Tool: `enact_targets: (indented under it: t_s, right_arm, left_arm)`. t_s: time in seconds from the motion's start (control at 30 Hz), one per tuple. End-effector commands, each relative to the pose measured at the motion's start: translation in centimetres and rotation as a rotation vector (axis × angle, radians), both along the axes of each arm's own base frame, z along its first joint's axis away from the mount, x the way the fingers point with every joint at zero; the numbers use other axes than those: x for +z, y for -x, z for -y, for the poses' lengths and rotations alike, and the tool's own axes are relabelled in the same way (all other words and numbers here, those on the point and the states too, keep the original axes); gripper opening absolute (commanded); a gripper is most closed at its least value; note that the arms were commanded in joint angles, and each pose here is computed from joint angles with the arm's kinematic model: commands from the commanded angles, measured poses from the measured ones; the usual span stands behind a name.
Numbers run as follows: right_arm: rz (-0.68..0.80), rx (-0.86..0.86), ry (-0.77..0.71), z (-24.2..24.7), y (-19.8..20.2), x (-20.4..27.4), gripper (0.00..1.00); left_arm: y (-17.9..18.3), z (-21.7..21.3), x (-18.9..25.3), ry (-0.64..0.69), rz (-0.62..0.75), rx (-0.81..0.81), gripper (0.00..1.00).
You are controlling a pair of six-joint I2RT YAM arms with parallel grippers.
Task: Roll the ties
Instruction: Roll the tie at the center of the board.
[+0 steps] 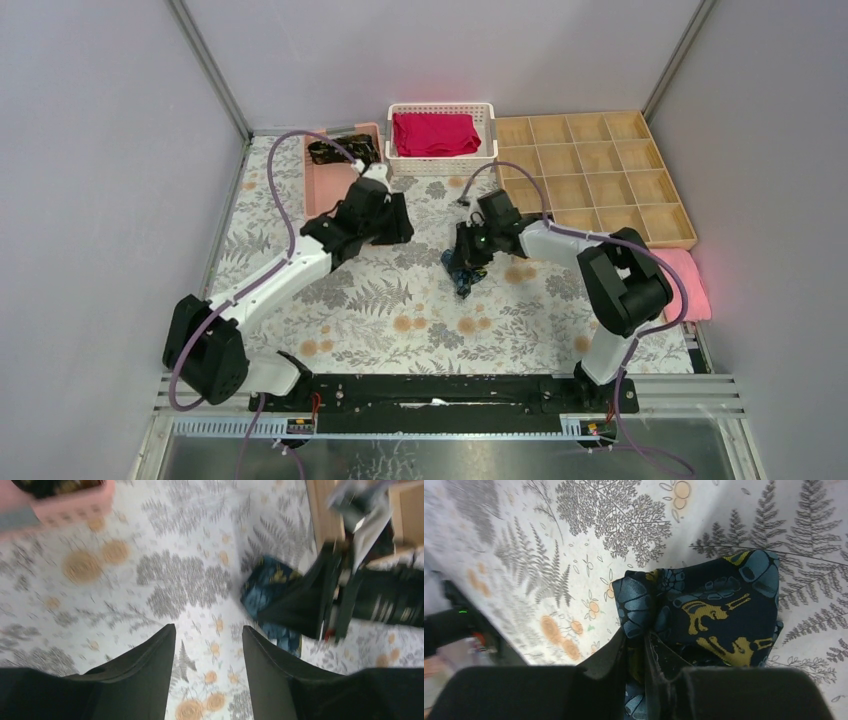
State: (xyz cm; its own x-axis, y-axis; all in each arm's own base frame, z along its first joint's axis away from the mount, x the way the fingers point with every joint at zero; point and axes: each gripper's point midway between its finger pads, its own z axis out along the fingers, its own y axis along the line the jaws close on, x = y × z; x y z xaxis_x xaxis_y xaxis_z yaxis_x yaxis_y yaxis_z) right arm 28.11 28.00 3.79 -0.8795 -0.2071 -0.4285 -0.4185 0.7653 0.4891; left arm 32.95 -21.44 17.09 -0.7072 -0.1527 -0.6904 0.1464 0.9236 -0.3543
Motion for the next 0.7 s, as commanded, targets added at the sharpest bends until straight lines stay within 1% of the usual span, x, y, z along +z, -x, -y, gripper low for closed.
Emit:
enact_targets:
  t_s: [0.0,0.07,0.17,0.23,0.3,0.37,0.43,0.57,0.67]
  right_arm:
    - [-0.221,-0.049,-0.254,-0.8,0.7,0.6,0.17]
    - [-0.275,-0.071,-0.313,-0.4,0.4,0.5,0.17]
    - [-0.348,-0.093,-0.425,-0.1,0.5,0.3,0.17]
    - [-0.388,-0.107,-0.500,0.0,0.4,0.6,0.17]
    - [-0.411,-0.124,-0.574,-0.1,0.0,1.0,0.16]
    - [-0.440,-0.127,-0.635,-0.1,0.1,1.3,0.16]
    - [-0.466,-0.128,-0.698,-0.2,0.1,1.8,0.16]
    - [-0.533,-0.151,-0.812,0.0,0.1,2.5,0.16]
    - [-0.559,-0.153,-0.917,0.2,-0.1,3.6,0.15]
  left_arm:
    - [1.7,1.3,-0.9,0.108,0.011,-0.017,0.56]
    - [2.3,1.5,-1.1,0.144,0.030,-0.023,0.56]
    - [3.4,3.1,-1.7,0.220,0.010,-0.104,0.61]
    - [3.8,4.2,-2.5,0.256,-0.025,-0.143,0.66]
    - [4.0,5.4,-3.4,0.300,-0.053,-0.171,0.75]
    - [4.4,6.9,-3.9,0.363,-0.071,-0.212,0.79]
    - [4.4,8.2,-5.3,0.397,-0.100,-0.241,0.81]
    - [4.1,9.8,-8.0,0.378,-0.144,-0.276,0.81]
    - [4.2,11.0,-9.3,0.393,-0.170,-0.286,0.82]
